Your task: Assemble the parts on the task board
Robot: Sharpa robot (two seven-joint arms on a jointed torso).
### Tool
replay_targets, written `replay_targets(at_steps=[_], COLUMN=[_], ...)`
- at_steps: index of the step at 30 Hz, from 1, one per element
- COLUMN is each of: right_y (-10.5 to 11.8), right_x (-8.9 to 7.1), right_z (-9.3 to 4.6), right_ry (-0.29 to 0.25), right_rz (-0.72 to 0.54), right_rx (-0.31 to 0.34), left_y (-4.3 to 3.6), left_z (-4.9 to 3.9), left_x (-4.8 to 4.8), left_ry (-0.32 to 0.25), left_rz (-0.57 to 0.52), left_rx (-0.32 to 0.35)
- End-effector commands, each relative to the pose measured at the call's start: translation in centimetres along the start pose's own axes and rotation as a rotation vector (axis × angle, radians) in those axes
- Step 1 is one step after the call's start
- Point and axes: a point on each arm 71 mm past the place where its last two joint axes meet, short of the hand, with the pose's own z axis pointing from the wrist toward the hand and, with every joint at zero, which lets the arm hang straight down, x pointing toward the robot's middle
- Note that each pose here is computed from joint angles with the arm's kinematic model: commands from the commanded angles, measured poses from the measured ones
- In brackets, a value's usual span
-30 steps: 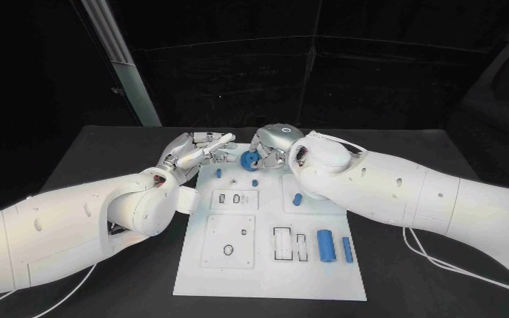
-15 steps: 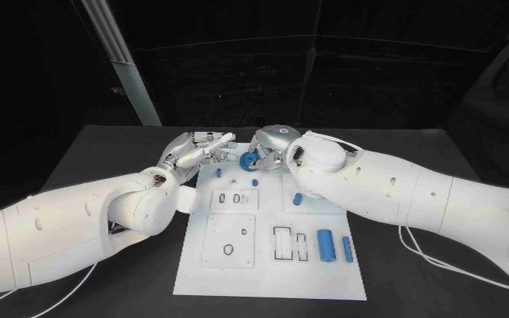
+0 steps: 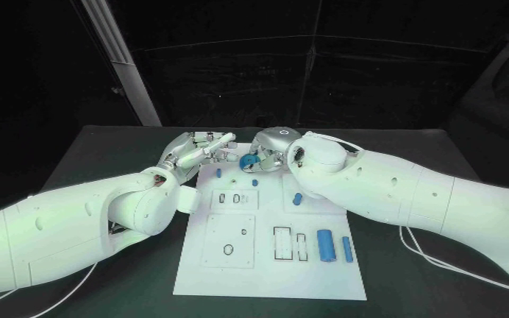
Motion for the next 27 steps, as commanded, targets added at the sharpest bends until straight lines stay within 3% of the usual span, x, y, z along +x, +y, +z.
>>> replay_targets(at_steps=[1, 3, 7, 8, 12, 17, 27], right_y=[-0.1, -0.3, -0.6, -0.9, -2.1, -4.7, -11.8], right_x=[-0.1, -0.2, -1.0, -1.4, -2.2, -2.6, -2.8], right_z=[-0.1, -0.2, -0.9, -1.4, -3.1, -5.7, -10.2], right_ry=[0.003, -0.011, -0.109, -0.153, -0.22, -0.217, -0.167], right_rz=[0.016, 0.022, 0.061, 0.086, 0.158, 0.237, 0.324], right_rx=[-0.006, -0.006, -0.023, -0.04, -0.086, -0.097, -0.018], left_y=[-0.11, -0.11, -0.11, -0.12, -0.15, -0.2, -0.23], left_z=[0.01, 0.0, -0.01, -0.03, -0.1, -0.22, -0.28], left_x=[0.12, 0.1, 0.05, -0.01, -0.22, -0.42, -0.37], left_ry=[0.011, 0.01, 0.01, 0.008, 0.003, -0.003, -0.002], left_rz=[-0.004, -0.004, -0.004, -0.003, -0.001, 0.0, 0.0], left_rx=[0.002, 0.002, 0.002, 0.002, 0.002, 0.003, 0.004])
